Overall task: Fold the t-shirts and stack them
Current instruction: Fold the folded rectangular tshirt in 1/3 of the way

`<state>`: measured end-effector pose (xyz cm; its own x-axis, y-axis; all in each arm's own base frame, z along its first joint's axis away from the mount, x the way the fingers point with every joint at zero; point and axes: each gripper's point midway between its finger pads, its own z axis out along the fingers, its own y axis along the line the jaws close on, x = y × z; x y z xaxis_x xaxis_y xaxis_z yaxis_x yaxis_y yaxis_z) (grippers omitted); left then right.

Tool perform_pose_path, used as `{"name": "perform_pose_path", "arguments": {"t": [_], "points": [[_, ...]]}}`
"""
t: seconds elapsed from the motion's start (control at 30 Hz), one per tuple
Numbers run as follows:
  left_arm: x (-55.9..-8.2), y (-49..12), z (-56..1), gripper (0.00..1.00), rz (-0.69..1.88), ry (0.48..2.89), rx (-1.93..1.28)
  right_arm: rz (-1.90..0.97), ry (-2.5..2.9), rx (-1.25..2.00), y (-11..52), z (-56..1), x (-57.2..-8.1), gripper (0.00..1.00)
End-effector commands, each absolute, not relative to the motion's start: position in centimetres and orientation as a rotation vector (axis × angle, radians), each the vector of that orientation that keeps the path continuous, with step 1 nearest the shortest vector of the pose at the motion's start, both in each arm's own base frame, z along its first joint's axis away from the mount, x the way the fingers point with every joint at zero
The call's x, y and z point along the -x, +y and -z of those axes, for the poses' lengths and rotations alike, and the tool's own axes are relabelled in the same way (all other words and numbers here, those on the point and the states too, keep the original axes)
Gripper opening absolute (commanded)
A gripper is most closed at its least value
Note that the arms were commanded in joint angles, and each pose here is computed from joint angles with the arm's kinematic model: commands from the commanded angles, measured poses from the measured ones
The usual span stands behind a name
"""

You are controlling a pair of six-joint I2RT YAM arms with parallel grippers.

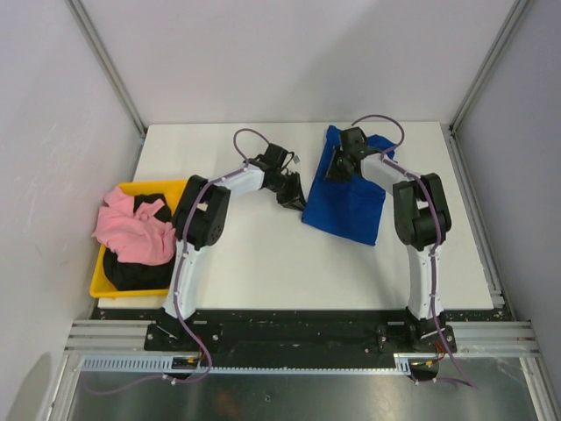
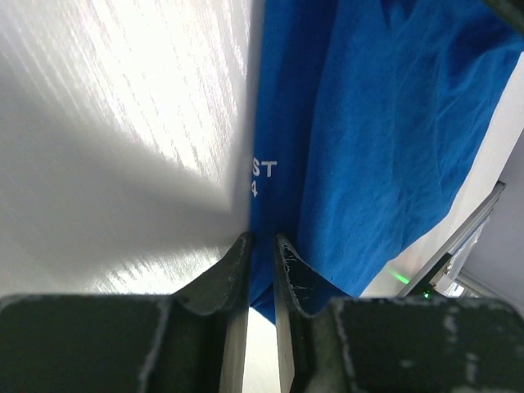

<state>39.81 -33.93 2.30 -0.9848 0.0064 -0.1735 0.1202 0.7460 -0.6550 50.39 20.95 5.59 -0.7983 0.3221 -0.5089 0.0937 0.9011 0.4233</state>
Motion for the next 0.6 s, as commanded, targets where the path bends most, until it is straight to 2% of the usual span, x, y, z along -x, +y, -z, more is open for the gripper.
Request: {"name": "perform_pose_path", "arguments": {"t": [0.0, 0.57], "points": [[-39.3, -33.7, -5.1, 0.21, 1.082, 2.721, -0.185, -0.482, 2.475, -0.287, 21.1, -5.4, -51.5, 0.23], [-35.9, -32.8, -5.8, 0.19, 1.168, 2.733, -0.284, -0.455, 2.539, -0.326, 20.5, -2.3, -51.5, 0.21]]}}
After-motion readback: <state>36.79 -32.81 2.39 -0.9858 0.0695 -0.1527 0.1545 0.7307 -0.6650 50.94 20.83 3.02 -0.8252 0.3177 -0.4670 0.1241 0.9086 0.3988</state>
